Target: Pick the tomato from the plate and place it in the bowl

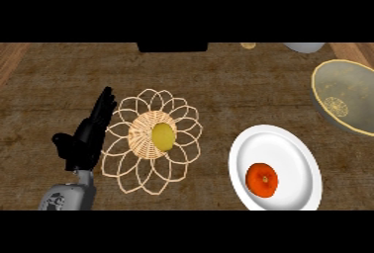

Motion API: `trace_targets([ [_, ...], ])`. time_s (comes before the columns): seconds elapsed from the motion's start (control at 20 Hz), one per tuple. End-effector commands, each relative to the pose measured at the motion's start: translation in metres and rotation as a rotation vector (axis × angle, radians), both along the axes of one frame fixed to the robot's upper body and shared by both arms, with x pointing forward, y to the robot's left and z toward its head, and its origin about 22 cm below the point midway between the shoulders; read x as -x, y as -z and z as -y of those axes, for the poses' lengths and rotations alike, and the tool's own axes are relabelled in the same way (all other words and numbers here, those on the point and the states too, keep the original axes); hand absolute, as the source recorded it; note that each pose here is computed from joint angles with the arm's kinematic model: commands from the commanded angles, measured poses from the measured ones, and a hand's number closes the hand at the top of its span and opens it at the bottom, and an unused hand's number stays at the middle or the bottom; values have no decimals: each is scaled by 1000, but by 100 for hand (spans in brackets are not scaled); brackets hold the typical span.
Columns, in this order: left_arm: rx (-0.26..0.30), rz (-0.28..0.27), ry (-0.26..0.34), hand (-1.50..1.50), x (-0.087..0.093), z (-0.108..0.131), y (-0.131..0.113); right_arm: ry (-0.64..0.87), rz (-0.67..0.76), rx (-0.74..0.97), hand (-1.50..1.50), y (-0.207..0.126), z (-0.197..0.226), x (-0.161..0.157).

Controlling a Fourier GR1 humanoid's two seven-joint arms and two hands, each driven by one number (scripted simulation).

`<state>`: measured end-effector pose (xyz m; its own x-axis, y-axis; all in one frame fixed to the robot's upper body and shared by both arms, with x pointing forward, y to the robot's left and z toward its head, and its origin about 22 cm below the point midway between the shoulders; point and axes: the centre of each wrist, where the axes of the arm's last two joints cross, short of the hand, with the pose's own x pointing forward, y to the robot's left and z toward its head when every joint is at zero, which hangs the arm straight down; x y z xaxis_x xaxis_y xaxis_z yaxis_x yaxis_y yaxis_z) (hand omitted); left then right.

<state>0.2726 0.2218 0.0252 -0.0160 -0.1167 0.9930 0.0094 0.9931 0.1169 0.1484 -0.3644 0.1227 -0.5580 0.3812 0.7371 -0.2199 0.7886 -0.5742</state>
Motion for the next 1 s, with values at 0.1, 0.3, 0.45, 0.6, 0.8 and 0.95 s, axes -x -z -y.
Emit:
trace_targets([
  [0.1,6,7,6,0,-10,9,-9,121,61,60,150,-73,4,14],
  [0.3,15,15,8,0,-6,6,2,183,43,43,150,-103,-16,4],
  [0.45,-11,6,17,0,2,-5,7,204,50,27,150,-126,-5,-7],
  [0.6,-17,8,25,0,-5,-12,-9,289,55,47,150,-140,-16,-28],
  [0.8,1,21,24,0,-17,21,-4,299,2,51,150,-129,1,-70],
  [0.95,-14,1,44,0,-6,-1,-7,451,41,188,150,-131,14,-79],
])
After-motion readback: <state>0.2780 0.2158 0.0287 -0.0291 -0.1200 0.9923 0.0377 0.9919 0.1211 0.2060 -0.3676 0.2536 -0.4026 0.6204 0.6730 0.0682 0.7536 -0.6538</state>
